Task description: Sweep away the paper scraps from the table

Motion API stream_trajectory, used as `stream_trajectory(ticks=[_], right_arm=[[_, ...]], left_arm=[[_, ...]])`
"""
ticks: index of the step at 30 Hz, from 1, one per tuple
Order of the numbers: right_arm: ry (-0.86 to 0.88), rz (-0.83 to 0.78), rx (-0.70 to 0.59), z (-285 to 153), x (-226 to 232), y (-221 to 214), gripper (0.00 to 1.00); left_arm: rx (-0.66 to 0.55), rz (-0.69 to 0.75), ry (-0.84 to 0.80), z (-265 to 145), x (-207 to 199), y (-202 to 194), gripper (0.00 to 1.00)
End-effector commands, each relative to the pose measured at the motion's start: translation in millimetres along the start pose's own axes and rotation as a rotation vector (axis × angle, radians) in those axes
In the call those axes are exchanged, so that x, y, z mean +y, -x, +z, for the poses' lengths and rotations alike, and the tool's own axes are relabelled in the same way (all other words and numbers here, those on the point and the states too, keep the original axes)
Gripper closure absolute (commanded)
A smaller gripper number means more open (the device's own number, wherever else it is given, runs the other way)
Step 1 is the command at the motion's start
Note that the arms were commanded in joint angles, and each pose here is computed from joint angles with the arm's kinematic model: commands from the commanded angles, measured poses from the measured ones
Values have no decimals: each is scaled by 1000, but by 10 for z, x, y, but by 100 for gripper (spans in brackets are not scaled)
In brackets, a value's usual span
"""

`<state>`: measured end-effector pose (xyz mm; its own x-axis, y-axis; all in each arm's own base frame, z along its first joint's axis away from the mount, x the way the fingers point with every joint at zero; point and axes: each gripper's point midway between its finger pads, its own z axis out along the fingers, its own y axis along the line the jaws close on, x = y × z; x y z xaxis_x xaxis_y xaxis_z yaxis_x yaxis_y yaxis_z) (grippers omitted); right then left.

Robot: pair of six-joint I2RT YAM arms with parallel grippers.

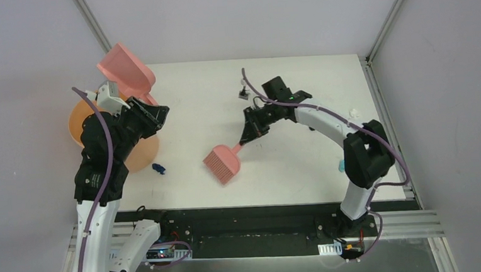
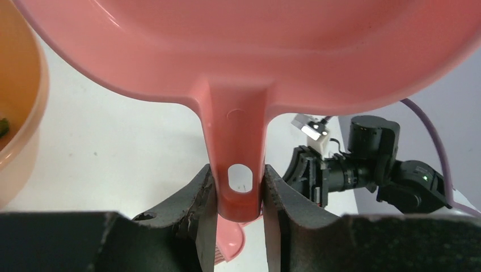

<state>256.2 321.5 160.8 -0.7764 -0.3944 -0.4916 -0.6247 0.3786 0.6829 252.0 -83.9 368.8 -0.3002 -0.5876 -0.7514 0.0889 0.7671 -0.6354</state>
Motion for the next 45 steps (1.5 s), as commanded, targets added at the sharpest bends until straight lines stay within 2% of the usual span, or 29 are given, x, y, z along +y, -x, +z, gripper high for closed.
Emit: stream_trajectory(ticks=[1,5,7,12,16,21,22,28,32,35,42,45], right_arm=[[157,-30,50,382,605,140,100],[243,16,93,759,826,253,100],[247,-17,84,906,858,323,100],[295,43,37,1200,969,600,100],[235,86,-43,1453,956,816,100],[257,117,-69,1705,955,1005,100],[265,230,-52,1757,972,1032,100],[111,429,-95,2065,578,1148,100],[-18,452,-108,2003,368,1049,100],[-88,442,-116,1799,212,914,100],[-297,453,-156,927,-411,558,100],[-408,346,-131,503,-541,379,100]], left_arm=[[41,66,66,-227,79,-29,100],[67,37,22,-172,22,-108,100],[73,49,-3,-172,-35,-93,100],[42,109,41,-276,47,-29,100],[45,143,50,-287,87,-42,100],[37,186,57,-299,84,4,100],[34,190,53,-292,79,5,100],[59,188,32,-259,79,-74,100],[59,191,24,-276,63,-87,100],[66,193,12,-282,45,-107,100],[149,225,-10,-277,53,-266,100],[233,255,-36,-243,68,-424,100]])
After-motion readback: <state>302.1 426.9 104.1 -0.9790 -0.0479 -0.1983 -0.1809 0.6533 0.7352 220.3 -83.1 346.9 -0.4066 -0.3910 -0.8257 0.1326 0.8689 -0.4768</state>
